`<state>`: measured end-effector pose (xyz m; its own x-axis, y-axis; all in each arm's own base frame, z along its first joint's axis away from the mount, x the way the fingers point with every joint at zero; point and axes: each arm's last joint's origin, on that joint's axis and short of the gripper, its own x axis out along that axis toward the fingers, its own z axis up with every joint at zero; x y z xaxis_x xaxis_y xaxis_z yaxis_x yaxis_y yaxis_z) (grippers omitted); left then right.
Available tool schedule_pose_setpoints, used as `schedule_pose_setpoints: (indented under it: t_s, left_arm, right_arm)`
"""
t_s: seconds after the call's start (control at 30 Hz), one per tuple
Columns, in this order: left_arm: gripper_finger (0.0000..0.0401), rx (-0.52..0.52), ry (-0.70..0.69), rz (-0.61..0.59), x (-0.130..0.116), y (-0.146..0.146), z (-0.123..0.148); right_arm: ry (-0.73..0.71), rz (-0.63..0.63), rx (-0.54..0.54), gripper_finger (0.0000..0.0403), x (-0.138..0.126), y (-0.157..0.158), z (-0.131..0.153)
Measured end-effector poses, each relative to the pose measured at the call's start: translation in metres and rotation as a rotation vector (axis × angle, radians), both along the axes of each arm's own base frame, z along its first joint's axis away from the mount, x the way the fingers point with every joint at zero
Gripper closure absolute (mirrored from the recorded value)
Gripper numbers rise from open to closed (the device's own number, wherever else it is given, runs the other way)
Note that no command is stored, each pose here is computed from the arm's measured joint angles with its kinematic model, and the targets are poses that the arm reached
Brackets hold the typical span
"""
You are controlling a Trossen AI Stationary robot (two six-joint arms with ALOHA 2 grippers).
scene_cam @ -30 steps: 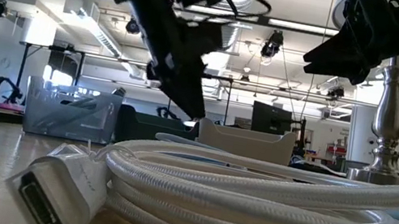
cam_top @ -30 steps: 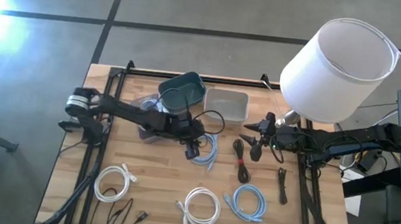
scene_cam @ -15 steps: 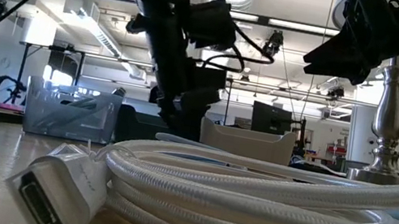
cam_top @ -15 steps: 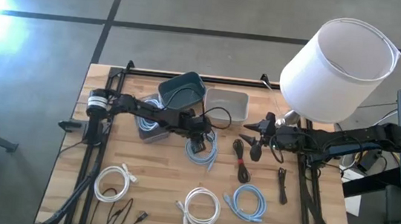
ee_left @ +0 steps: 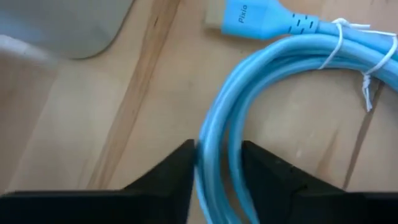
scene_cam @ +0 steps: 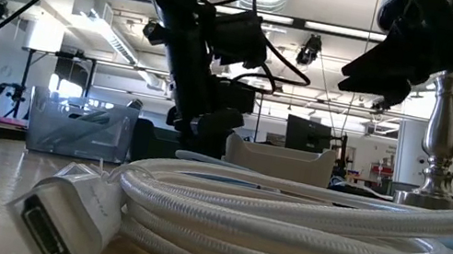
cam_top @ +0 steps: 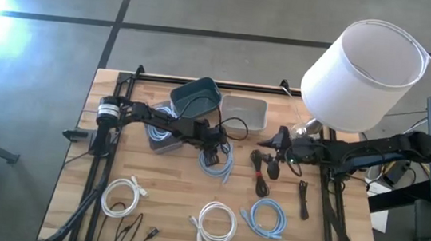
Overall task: Pick & Place USB Port
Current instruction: Put the top blue HDMI cable into the gray bin
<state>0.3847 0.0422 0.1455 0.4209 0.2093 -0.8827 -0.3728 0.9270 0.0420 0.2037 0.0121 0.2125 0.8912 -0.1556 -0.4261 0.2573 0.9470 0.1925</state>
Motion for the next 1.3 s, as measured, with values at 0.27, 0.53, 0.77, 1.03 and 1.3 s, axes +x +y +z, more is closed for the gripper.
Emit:
schedule_pose_setpoints:
  t_s: [0.27,0.53,0.77,1.03,1.3]
  left_arm:
    - [0.0367,0.001,-0.006,-0.006,-0.006,-0.002,0.015]
    - [0.0359,0.024,-0.087,-0.055,-0.021,-0.027,0.061]
    - [0.0361,0.146,-0.114,-0.034,-0.053,-0.048,0.109]
    - [0.0361,0.235,-0.149,0.057,-0.103,-0.060,0.156]
    - [0.0360,0.354,-0.156,0.173,-0.152,-0.050,0.183]
  right_arm:
    - [0.093,0.040,-0.011,0.0197,0.024,0.003,-0.018]
    - [0.135,0.064,-0.044,0.0197,0.036,0.005,-0.012]
    - [0.135,0.059,-0.035,0.0197,0.037,0.005,-0.005]
    - [0.163,0.060,-0.040,0.0197,0.035,0.004,-0.008]
    - [0.165,0.061,-0.040,0.0197,0.034,0.004,-0.008]
